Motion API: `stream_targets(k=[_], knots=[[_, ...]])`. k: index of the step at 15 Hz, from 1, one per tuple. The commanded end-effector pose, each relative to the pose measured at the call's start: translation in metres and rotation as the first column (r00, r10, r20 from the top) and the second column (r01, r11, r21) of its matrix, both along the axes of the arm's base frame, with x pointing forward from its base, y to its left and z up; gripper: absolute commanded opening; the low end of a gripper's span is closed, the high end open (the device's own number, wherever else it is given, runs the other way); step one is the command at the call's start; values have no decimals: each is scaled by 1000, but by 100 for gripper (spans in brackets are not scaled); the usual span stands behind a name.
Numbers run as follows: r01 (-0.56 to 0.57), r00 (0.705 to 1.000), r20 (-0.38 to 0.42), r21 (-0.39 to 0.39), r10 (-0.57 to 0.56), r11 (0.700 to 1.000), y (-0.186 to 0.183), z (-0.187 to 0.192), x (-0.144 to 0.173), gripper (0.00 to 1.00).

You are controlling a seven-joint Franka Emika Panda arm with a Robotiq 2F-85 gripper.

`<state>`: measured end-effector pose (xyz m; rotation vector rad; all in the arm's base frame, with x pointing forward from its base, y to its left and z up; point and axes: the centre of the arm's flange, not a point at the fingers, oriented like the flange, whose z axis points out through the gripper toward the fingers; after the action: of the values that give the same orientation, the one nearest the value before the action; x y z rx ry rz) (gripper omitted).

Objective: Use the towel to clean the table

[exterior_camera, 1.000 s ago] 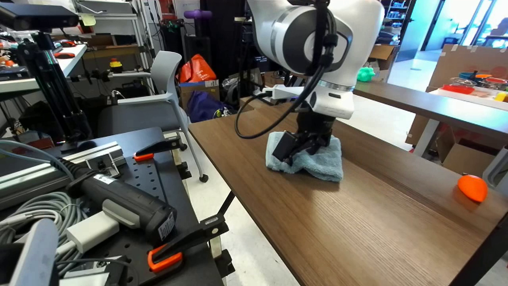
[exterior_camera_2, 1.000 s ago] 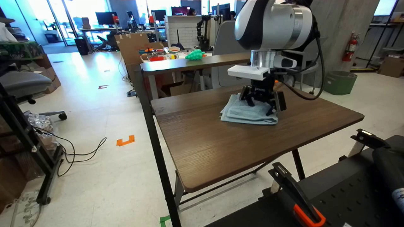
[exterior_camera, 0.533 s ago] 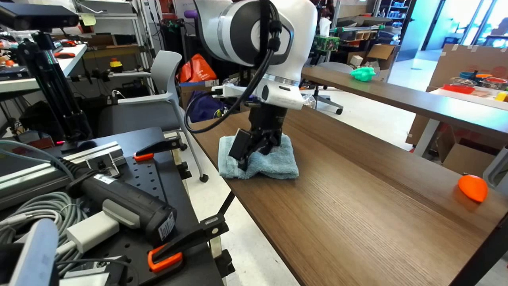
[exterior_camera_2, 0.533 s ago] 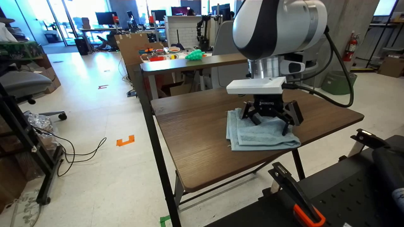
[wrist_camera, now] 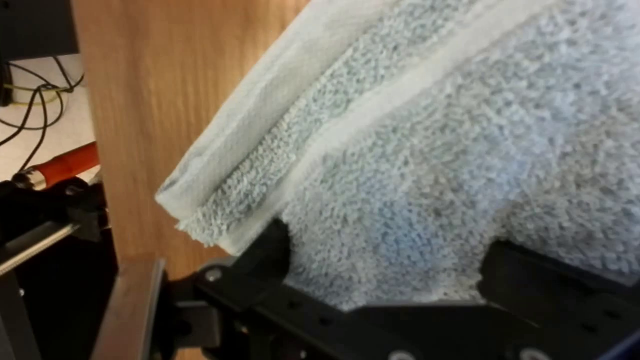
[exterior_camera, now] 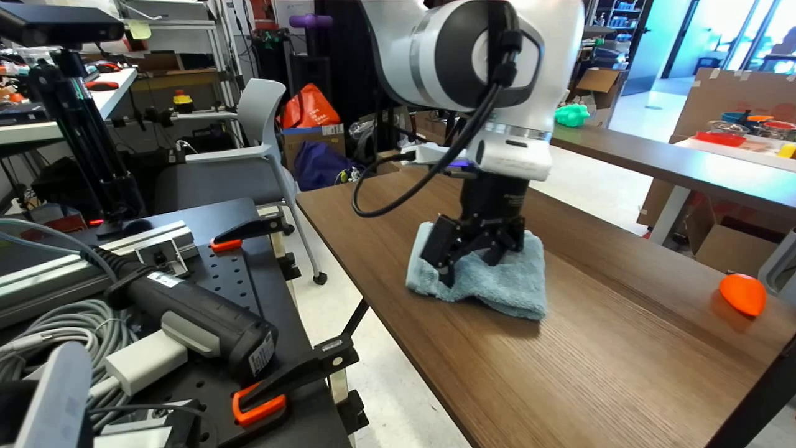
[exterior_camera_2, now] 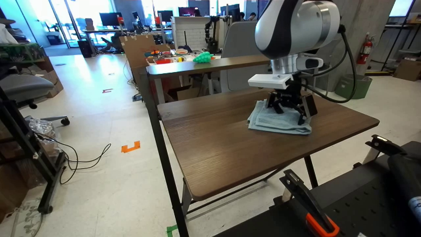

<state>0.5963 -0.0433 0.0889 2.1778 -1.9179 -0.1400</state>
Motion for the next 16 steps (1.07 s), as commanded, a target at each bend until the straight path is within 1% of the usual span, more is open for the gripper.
stream_targets(k=[1,3,4,5,6,7,8,9,12,13,14,15,16], knots=[[184,983,26,-22,-184,983,-56,-16,44,100],[266,963,34,-19,-266,964,-75,-16,54,100],[283,959,15,-16,-283,959,-78,-20,55,100],[264,964,-14,-17,-264,964,-73,-20,46,100],[210,977,-36,-26,-211,977,-60,-23,33,100],[131,989,-60,-31,-132,991,-41,-25,13,100],[68,996,-61,-34,-70,997,-28,-26,-3,100],[19,998,-63,-37,-22,999,-16,-26,-22,100],[-131,989,-78,-65,125,989,12,-25,-49,100],[-160,984,-95,-82,152,984,13,-24,-46,100],[-140,987,-95,-102,131,985,9,-22,-41,100],[-103,990,-112,-116,90,988,-1,-21,-33,100],[-68,993,-108,-133,53,989,-11,-21,-29,100]])
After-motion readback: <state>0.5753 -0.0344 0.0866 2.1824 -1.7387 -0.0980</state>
